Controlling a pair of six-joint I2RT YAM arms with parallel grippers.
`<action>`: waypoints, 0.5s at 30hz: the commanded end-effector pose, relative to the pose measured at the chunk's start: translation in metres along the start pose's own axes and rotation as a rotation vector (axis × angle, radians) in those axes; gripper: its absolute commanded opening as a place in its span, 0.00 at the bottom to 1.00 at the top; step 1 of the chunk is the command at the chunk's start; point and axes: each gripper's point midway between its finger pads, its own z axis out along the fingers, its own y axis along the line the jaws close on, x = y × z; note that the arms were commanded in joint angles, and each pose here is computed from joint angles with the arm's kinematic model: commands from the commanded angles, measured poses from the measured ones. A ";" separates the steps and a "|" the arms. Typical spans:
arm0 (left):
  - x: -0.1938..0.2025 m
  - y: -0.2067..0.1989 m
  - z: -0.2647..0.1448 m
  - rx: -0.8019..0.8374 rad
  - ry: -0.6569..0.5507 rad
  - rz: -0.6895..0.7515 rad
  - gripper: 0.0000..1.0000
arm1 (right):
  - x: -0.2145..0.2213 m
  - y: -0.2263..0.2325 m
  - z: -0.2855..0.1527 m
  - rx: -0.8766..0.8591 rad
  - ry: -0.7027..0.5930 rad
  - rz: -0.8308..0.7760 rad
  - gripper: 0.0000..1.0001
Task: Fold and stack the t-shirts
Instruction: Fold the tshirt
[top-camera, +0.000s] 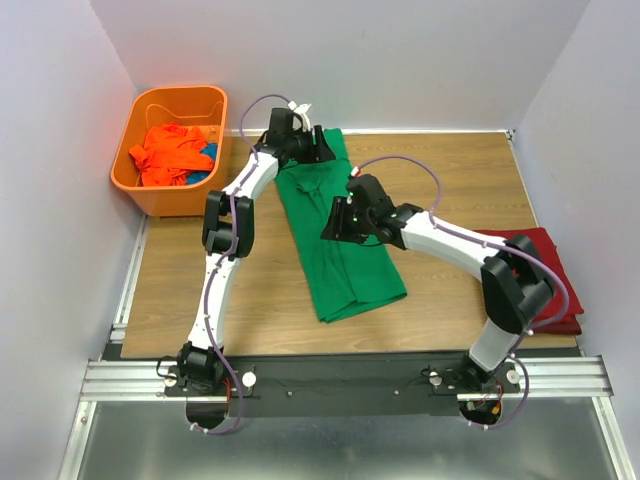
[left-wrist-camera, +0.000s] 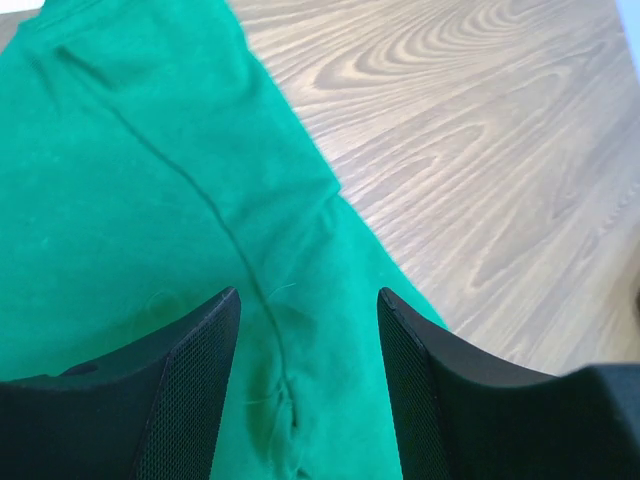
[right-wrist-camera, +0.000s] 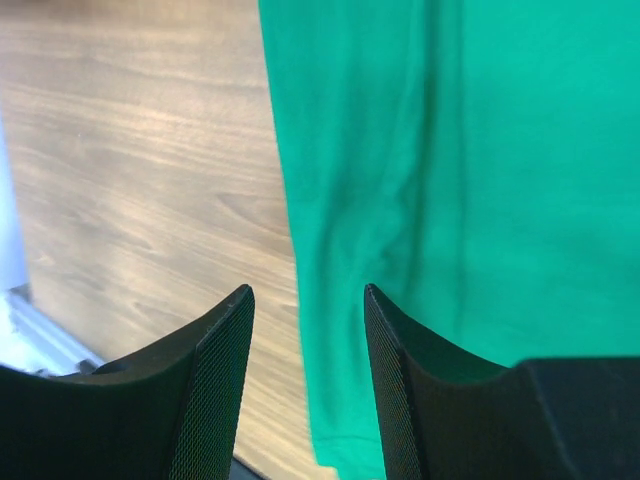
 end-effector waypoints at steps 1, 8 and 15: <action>-0.020 -0.028 -0.013 0.090 -0.044 0.024 0.65 | 0.011 -0.049 -0.016 0.175 0.001 -0.120 0.55; -0.015 -0.019 -0.012 0.070 -0.038 0.010 0.65 | 0.050 -0.066 -0.027 0.200 0.070 -0.181 0.52; -0.011 -0.011 -0.011 0.052 -0.032 0.003 0.65 | 0.071 -0.057 -0.040 0.162 0.090 -0.233 0.50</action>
